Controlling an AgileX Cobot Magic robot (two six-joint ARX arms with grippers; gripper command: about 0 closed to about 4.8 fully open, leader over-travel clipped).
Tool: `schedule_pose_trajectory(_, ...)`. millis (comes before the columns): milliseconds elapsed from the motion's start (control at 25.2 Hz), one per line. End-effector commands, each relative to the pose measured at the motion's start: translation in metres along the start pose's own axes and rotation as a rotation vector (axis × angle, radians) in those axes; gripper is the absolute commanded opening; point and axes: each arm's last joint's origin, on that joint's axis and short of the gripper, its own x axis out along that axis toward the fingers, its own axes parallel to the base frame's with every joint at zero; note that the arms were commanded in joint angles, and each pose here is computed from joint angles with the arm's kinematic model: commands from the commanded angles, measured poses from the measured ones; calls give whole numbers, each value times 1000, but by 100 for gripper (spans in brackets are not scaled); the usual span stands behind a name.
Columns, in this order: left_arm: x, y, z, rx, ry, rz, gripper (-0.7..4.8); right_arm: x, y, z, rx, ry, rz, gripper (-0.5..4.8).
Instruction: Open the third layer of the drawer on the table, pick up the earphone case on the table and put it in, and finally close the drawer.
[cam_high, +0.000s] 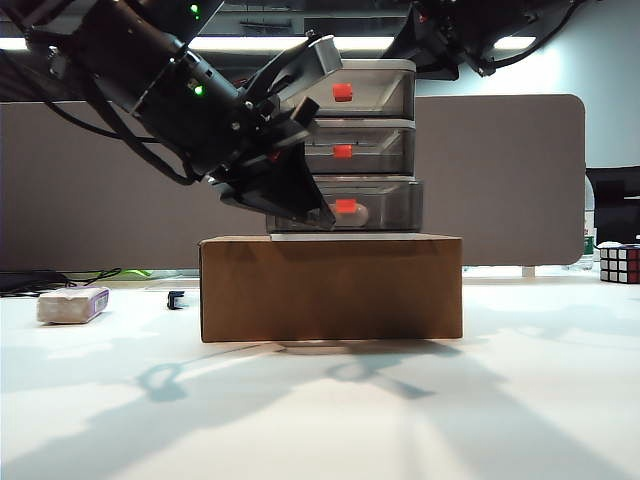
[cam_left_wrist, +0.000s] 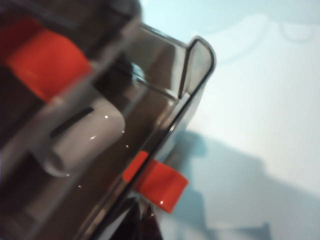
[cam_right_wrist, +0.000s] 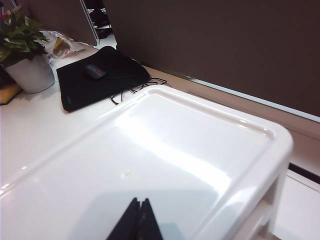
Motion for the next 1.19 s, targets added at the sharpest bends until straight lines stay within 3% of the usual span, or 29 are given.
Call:
schedule_pose_trajectory(40,7,5,5,20,-70,99,-6,0,0,0,-23,14,-18,-5)
schedule_pose_trajectory(357,17,9,4,47,-104,190,-6,-1,0,-4,-32,48,-34,-6)
schedule_pose_trajectory(515,16,6,7,49,-125,164,-6,-4,2,-3,-25,59,-30,-5)
schedule_pose_trajectory(595,8,-6,6,44,-60,77,-6,-15,8,4,-41,73,-29,-5)
schedule_pose_trajectory(634,-2,-18,4,114,-12,49,-6,-27,15,10,-86,77,-31,-6)
schedule_pose_trajectory(714,-17,-31,2,177,-21,53,-6,-45,26,21,-110,63,-31,-5)
schedule_pose_trajectory(753,-33,-41,-2,192,-45,70,-6,-61,35,28,-118,55,-32,-5)
schedule_pose_trajectory(872,-76,-53,-18,137,-113,129,-6,-99,55,31,-145,28,-60,-5)
schedule_pose_trajectory(1031,-134,-64,-51,143,-228,196,-6,-152,80,-8,-104,-17,-111,-5)
schedule_pose_trajectory(1070,-149,-68,-65,148,-299,206,-6,-168,86,-30,-95,-31,-166,-5)
schedule_pose_trajectory(1189,-163,-73,-94,157,-448,237,-6,-191,95,-69,-106,-70,-228,-5)
